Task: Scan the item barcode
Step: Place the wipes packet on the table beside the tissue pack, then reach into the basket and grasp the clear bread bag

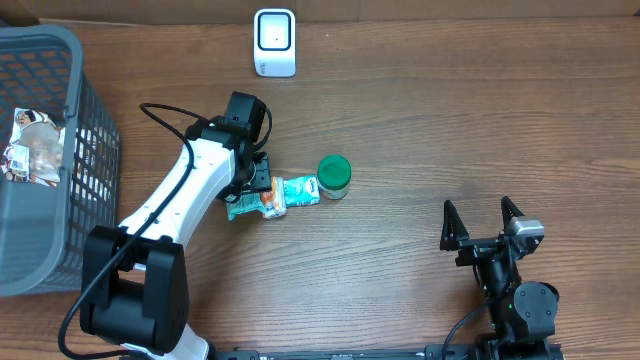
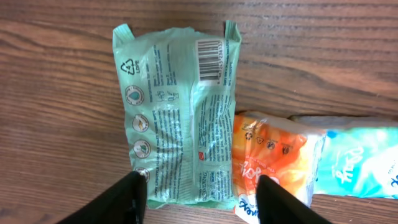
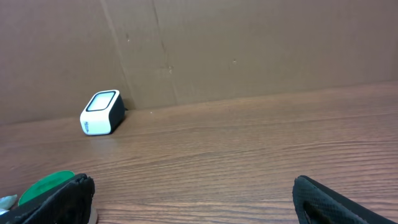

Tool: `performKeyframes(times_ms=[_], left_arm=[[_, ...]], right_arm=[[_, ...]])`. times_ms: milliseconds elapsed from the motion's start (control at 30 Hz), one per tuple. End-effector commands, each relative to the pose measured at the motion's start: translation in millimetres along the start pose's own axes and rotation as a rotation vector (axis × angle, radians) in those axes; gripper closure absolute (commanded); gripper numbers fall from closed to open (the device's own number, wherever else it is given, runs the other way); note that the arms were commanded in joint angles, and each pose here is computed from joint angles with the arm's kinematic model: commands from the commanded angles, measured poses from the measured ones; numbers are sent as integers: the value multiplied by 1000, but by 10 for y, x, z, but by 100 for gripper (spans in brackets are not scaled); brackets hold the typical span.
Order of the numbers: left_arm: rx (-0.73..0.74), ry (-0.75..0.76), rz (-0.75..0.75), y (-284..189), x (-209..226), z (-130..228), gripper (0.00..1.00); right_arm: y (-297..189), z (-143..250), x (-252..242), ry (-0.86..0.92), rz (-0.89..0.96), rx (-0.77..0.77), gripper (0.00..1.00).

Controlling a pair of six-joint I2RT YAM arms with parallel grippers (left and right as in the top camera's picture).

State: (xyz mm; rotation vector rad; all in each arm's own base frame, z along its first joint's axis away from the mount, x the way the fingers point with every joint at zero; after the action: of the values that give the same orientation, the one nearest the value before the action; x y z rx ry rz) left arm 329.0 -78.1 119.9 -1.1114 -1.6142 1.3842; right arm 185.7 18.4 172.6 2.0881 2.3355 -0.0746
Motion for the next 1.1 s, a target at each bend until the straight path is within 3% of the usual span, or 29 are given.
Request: performKeyframes(times_ms=[0,233,333,433,633,867,1067], left_arm=[[-27,-12,20,-159,-44,-123,39],[-183,-28,73,-1085,-99,-543,40],[-297,-31,85,-1633,-20,-716,35],[-419,-86,70,-2166,210,-862,23],[-594,-298,21,-2811,973,-1113,16],[-590,-663,-86,-2694,2083,-1311,20],[-474,-812,-83,-2177,2701,-1406,22]], right_arm=[[-1,14,-6,-5,5,-7,0],[-1,14,-6,-5,5,-7,0],[-1,14,-6,-5,5,-7,0],[-1,14,-6,-5,5,-7,0],[-1,14,-6,-5,5,-7,0],[-1,14,-6,-5,5,-7,0],[-1,14,-6,-5,5,-7,0]])
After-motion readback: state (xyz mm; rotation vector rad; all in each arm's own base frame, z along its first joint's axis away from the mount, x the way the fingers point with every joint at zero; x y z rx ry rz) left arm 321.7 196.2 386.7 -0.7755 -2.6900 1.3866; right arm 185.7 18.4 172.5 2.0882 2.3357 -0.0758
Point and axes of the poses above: each gripper's point midway between its finger pads, its own y axis out along the fingers, its own x axis along the line the jaws close on, z = x × y, the point moved 6 cm from there along -y, back along the fingers, and after that the axes turned 12 degrees about -y, right-handed, at the moved point
